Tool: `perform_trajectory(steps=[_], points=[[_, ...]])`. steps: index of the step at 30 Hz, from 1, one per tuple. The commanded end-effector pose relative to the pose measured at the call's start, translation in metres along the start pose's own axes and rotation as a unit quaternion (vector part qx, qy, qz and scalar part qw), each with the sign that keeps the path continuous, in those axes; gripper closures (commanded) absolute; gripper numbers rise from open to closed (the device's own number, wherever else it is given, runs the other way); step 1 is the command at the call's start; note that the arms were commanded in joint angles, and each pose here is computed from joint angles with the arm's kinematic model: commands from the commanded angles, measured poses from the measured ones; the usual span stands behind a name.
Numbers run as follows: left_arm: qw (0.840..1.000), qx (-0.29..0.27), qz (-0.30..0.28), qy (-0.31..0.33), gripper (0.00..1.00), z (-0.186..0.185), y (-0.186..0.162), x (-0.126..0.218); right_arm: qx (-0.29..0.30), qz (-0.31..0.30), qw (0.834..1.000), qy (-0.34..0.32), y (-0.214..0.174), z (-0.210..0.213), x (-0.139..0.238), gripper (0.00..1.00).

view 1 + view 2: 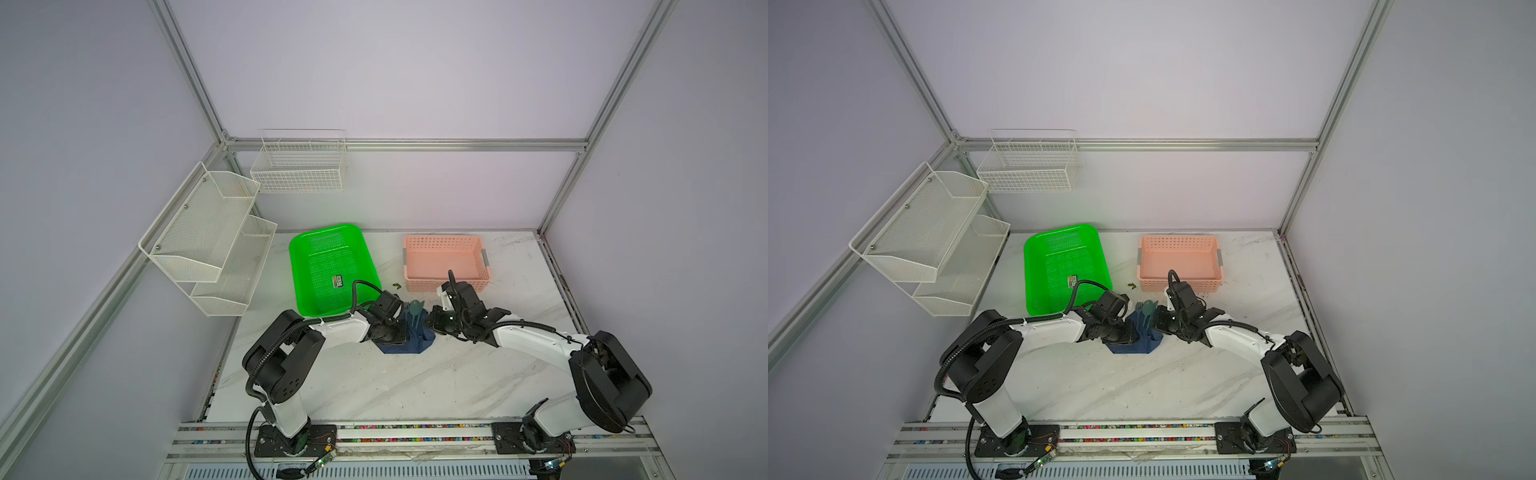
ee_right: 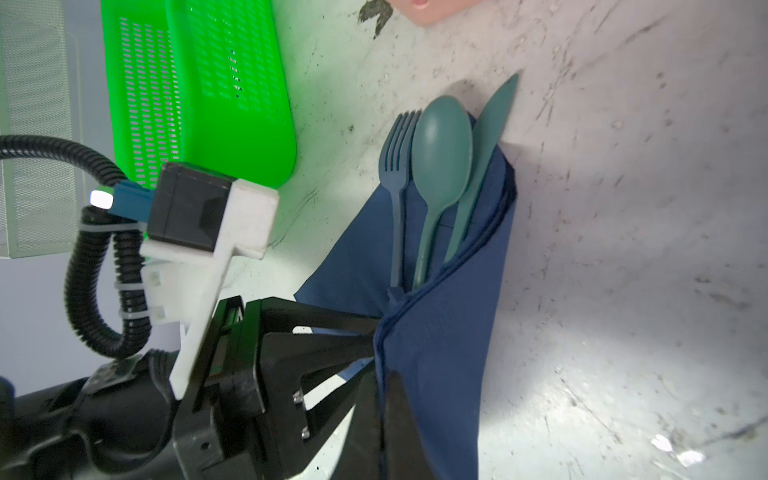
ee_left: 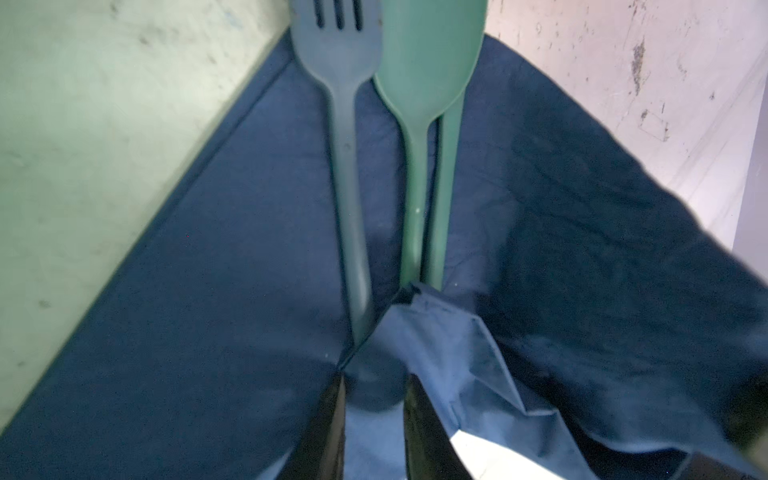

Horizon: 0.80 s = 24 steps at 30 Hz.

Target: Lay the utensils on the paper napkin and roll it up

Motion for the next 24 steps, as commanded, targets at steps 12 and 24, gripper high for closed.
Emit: perform_trajectory(steps=[12,24], points=[[1.000,-0.003,0.004,0.000,0.74,0.008,-0.008,-0.004,0.010,0.008,0.999,0.034,-0.006,0.032,-0.030,0.98],[1.000,-0.014,-0.007,-0.021,0.69,0.002,-0.011,0.017,0.005,0.022,0.999,0.027,-0.014,0.024,-0.046,0.98]])
Point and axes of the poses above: each gripper's point midway between its finger pads, its own x axis back along the fingers, its own z axis along the line the jaws close on, y = z × x, the point moved 6 cm from there along x, back along the fingers, and after that the axes turned 1 degree about x, right-handed, at the moved point
